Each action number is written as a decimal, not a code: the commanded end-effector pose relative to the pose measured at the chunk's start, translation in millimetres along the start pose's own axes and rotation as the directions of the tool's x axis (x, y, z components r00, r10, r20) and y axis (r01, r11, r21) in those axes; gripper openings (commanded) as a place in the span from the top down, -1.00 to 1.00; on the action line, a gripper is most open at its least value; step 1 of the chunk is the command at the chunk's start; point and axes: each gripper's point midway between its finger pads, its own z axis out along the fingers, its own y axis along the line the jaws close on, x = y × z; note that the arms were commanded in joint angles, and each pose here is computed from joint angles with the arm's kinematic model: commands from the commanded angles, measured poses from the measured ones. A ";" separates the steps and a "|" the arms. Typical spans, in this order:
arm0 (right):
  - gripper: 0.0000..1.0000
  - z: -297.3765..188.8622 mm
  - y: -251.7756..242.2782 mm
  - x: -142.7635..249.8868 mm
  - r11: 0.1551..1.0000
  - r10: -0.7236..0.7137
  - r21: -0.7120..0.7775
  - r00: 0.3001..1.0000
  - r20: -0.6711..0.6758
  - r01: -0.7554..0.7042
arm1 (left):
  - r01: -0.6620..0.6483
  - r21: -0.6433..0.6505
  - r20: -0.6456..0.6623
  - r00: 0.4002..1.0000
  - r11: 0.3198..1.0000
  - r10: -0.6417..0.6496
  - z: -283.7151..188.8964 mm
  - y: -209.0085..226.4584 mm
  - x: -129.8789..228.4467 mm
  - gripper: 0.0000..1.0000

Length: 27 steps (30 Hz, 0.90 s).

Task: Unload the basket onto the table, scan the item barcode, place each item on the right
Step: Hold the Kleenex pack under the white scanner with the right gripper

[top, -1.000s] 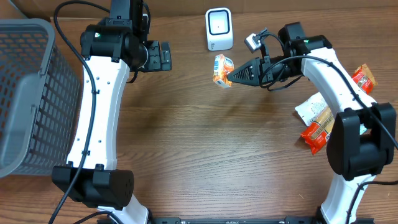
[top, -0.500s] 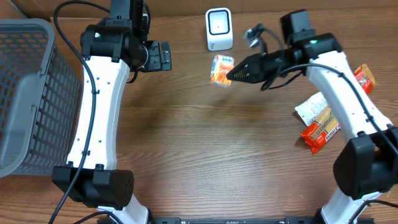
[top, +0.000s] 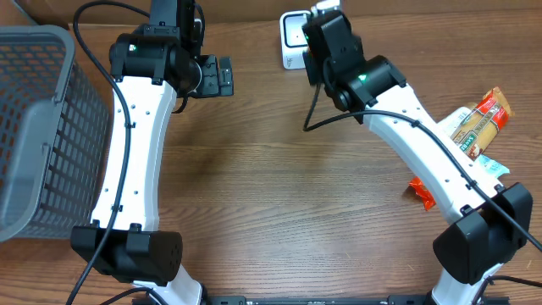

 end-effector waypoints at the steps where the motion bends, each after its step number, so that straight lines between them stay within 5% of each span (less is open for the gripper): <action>1: 0.93 4.1 -26.1 -39.4 0.972 -0.164 0.189 0.979 0.123 0.139 | 0.008 -0.012 -0.009 1.000 1.000 -0.008 3.9 2.4 0.6 -1.00; 7: 0.93 42.1 -10.4 -60.0 0.879 -0.445 0.271 0.878 0.176 0.391 | 0.008 -0.012 -0.009 1.000 1.000 -0.008 3.9 2.4 0.6 -0.99; 15: 0.93 105.2 27.4 -40.5 0.661 -0.745 0.290 0.651 0.145 0.692 | 0.008 -0.012 -0.009 1.000 1.000 -0.008 3.9 2.4 0.6 -1.00; 21: 0.93 145.9 39.8 -11.5 0.483 -0.870 0.306 0.490 0.059 0.820 | 0.008 -0.012 -0.009 1.000 1.000 -0.008 3.9 2.4 0.6 -1.00; 27: 0.93 156.9 43.6 -3.1 0.446 -0.889 0.307 0.455 0.046 0.841 | 0.008 -0.012 -0.009 1.000 1.000 -0.008 3.9 2.4 0.6 -1.00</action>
